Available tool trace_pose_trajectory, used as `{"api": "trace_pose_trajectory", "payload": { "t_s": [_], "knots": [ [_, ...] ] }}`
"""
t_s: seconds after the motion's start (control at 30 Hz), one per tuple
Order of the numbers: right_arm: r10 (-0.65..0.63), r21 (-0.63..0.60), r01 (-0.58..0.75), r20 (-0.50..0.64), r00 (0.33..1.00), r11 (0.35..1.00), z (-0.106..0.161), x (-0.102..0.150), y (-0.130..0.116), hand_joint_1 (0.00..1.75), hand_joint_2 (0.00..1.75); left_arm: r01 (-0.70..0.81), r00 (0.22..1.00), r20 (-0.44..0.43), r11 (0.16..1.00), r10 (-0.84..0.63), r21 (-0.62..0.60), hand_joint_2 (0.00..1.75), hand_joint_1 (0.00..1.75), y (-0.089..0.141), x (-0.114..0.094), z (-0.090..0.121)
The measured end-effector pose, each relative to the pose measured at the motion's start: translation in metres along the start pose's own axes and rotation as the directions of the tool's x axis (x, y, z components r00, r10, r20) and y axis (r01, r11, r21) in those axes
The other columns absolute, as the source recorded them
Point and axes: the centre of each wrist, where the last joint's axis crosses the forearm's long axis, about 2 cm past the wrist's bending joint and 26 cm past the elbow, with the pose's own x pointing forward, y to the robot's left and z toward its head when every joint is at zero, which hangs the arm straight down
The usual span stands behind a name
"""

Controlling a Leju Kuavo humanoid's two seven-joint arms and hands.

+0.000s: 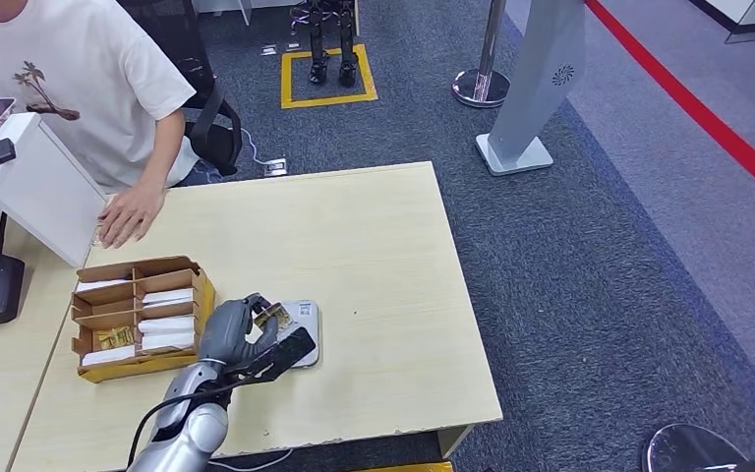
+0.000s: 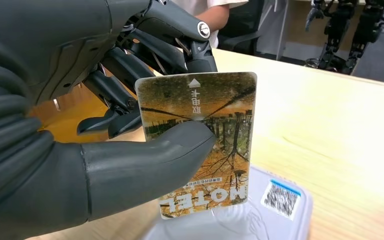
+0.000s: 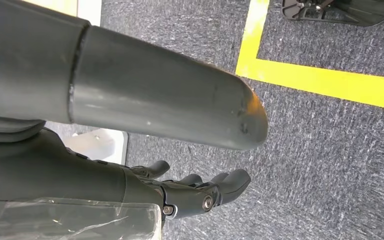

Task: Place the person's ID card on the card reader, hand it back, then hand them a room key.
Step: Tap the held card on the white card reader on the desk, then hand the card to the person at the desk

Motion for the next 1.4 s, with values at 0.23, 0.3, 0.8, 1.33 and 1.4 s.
{"api": "trace_pose_trajectory", "payload": {
  "t_s": [0.23,0.3,0.8,1.33,1.4],
  "knots": [
    [-0.007,0.019,0.007,0.003,1.000,1.000,0.000,-0.001,0.001,0.00,0.00,-0.035,0.999,-0.020,0.995,0.037,0.095,1.75,1.75,0.031,-0.020,-0.002],
    [-0.009,0.023,0.009,-0.001,1.000,1.000,0.000,-0.003,0.002,0.00,0.00,-0.046,0.998,-0.030,0.989,0.050,0.140,1.75,1.75,0.045,-0.029,-0.001],
    [-0.024,0.064,0.024,-0.009,1.000,0.998,0.001,-0.010,0.007,0.00,0.00,-0.027,0.995,-0.075,0.899,0.066,0.437,1.75,1.75,0.134,-0.088,0.019],
    [-0.038,0.089,0.039,-0.020,0.999,0.995,0.002,-0.014,0.011,0.00,0.00,0.090,0.981,-0.191,0.819,0.024,0.567,1.75,1.75,0.211,-0.140,0.048],
    [-0.038,0.089,0.039,-0.020,0.999,0.995,0.002,-0.014,0.011,0.00,0.00,0.122,0.976,-0.217,0.815,0.005,0.566,1.75,1.75,0.224,-0.146,0.049]
  ]
}}
